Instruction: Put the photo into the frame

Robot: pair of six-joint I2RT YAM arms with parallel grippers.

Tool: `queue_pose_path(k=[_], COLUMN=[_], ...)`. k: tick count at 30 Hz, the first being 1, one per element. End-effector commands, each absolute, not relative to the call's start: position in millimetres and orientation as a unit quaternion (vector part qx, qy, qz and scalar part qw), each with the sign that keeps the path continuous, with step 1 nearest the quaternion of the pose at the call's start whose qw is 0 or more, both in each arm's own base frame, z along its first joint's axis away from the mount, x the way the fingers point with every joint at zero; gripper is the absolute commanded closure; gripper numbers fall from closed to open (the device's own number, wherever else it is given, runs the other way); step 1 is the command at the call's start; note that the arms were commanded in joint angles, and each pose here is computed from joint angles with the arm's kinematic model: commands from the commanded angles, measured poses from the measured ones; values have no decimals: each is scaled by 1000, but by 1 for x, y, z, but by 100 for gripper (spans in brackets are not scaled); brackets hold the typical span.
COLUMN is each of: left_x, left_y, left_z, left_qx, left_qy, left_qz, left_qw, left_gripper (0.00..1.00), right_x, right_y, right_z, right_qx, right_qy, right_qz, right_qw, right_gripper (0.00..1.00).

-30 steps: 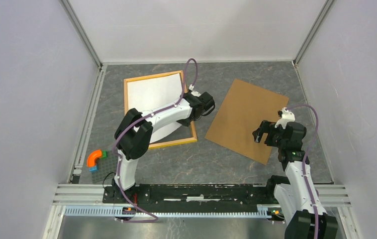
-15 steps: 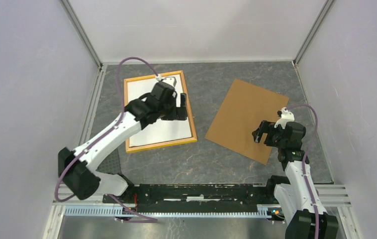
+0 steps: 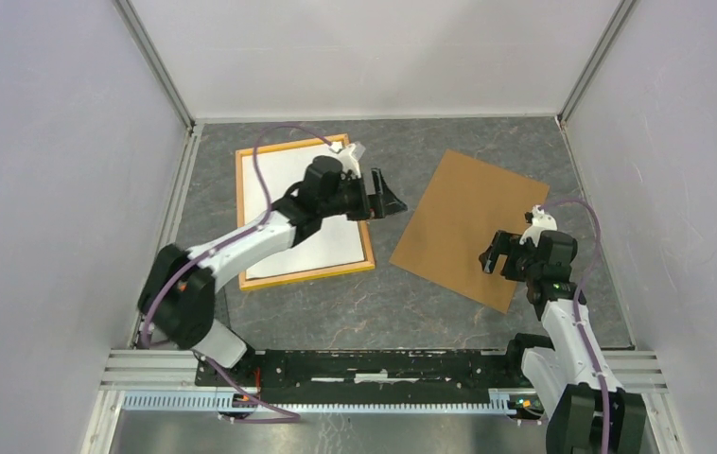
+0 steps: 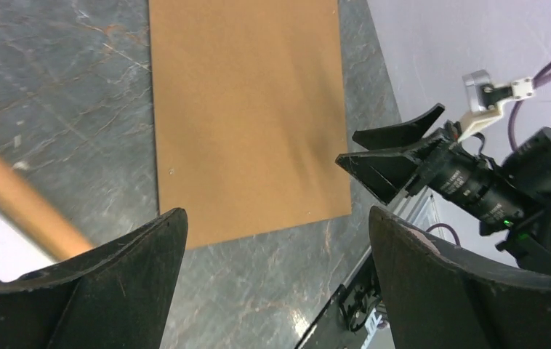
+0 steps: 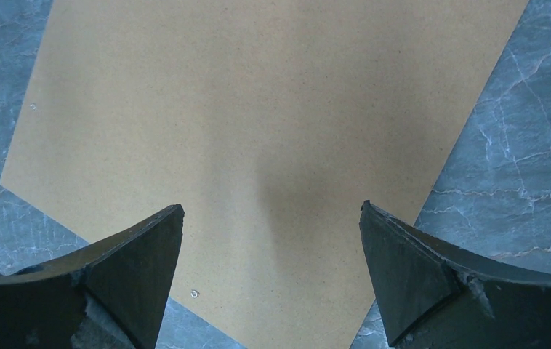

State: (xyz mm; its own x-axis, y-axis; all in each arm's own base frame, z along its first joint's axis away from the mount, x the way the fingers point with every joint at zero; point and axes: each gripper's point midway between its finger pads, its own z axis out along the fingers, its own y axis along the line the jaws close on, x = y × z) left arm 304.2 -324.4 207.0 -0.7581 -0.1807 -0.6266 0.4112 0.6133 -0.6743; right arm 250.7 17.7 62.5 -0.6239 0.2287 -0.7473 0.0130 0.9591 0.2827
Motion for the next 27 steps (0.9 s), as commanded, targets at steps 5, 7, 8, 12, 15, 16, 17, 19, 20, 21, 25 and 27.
queue_pose_path(k=[5, 7, 8, 12, 15, 16, 17, 19, 20, 21, 25, 27], left_x=[352, 364, 369, 387, 394, 395, 394, 389, 386, 383, 373, 369], left_y=[-397, -398, -399, -397, -386, -384, -384, -386, -387, -388, -391, -392], left_z=[177, 159, 150, 123, 97, 87, 81, 69, 64, 60, 47, 43], left_qx=[100, 88, 80, 40, 3, -9, -12, -18, -19, -21, -22, -22], left_qy=[831, 847, 854, 871, 893, 900, 904, 910, 912, 914, 921, 924], left_qz=[-427, -387, -371, -326, -280, -266, -263, -260, -260, -258, -243, -235], left_qw=[342, 354, 355, 365, 353, 346, 337, 321, 316, 312, 303, 300], left_gripper=[0, 0, 0, 0, 0, 0, 0, 1, 1, 1, 1, 1], right_x=[265, 268, 270, 270, 269, 268, 267, 265, 264, 263, 261, 263], right_y=[1, -7, -12, -34, -40, -42, -43, -44, -43, -42, -37, -34], right_z=[56, 54, 54, 49, 44, 42, 41, 37, 35, 33, 30, 32], right_qx=[137, 151, 159, 191, 200, 204, 206, 205, 200, 196, 190, 189], right_qy=[895, 894, 893, 889, 889, 889, 888, 888, 889, 891, 893, 891], right_qz=[98, 82, 70, 32, 25, 22, 20, 18, 18, 19, 31, 41], right_qw=[414, 414, 416, 414, 411, 409, 410, 412, 411, 408, 408, 410], right_gripper=[3, 3, 4, 4, 4, 4, 4, 4, 4, 4, 4, 4])
